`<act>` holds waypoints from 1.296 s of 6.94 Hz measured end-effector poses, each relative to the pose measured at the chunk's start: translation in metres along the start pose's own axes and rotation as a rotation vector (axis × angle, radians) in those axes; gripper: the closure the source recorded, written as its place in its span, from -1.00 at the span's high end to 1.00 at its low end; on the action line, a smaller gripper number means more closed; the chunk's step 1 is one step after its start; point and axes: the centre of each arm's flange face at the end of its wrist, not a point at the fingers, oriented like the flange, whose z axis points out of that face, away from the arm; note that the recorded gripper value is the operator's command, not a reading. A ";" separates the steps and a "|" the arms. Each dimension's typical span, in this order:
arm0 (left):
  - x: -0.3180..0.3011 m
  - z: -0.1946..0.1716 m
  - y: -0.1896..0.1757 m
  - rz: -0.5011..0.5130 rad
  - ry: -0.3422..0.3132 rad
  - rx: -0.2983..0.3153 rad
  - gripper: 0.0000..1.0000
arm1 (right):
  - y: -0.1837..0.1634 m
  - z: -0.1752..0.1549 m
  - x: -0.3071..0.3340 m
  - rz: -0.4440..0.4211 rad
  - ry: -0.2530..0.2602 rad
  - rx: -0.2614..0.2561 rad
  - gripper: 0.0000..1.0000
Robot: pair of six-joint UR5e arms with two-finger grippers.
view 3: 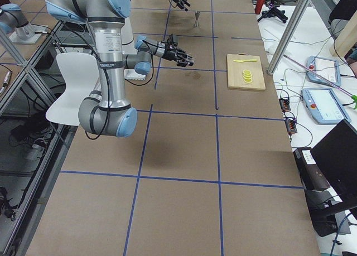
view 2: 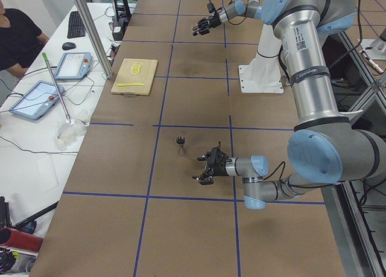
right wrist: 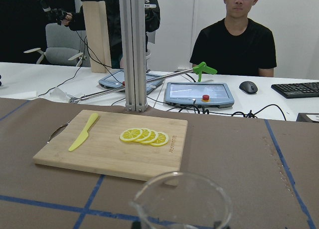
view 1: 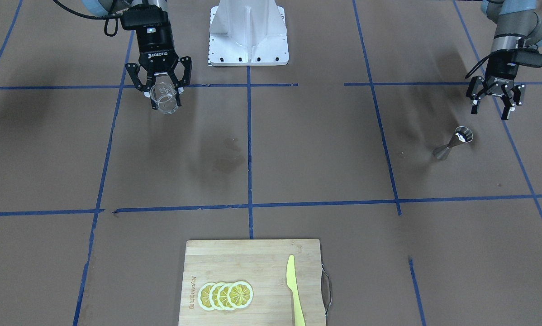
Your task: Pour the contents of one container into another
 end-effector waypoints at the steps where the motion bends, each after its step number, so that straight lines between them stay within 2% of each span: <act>1: -0.022 0.003 -0.012 -0.025 -0.038 -0.024 1.00 | 0.002 0.001 0.003 -0.005 0.006 0.001 -1.00; 3: -0.050 0.044 -0.069 0.001 -0.138 -0.050 1.00 | 0.005 0.003 0.009 -0.008 0.017 0.003 -1.00; 5: -0.069 0.084 -0.137 0.040 -0.197 -0.092 1.00 | 0.016 0.008 0.018 -0.006 0.035 -0.002 -1.00; 7: -0.077 0.118 -0.199 0.035 -0.220 -0.175 1.00 | 0.058 0.029 0.034 0.034 0.053 0.003 -1.00; 9: -0.079 0.140 -0.246 0.028 -0.226 -0.256 1.00 | 0.104 0.049 0.066 0.052 0.060 0.048 -1.00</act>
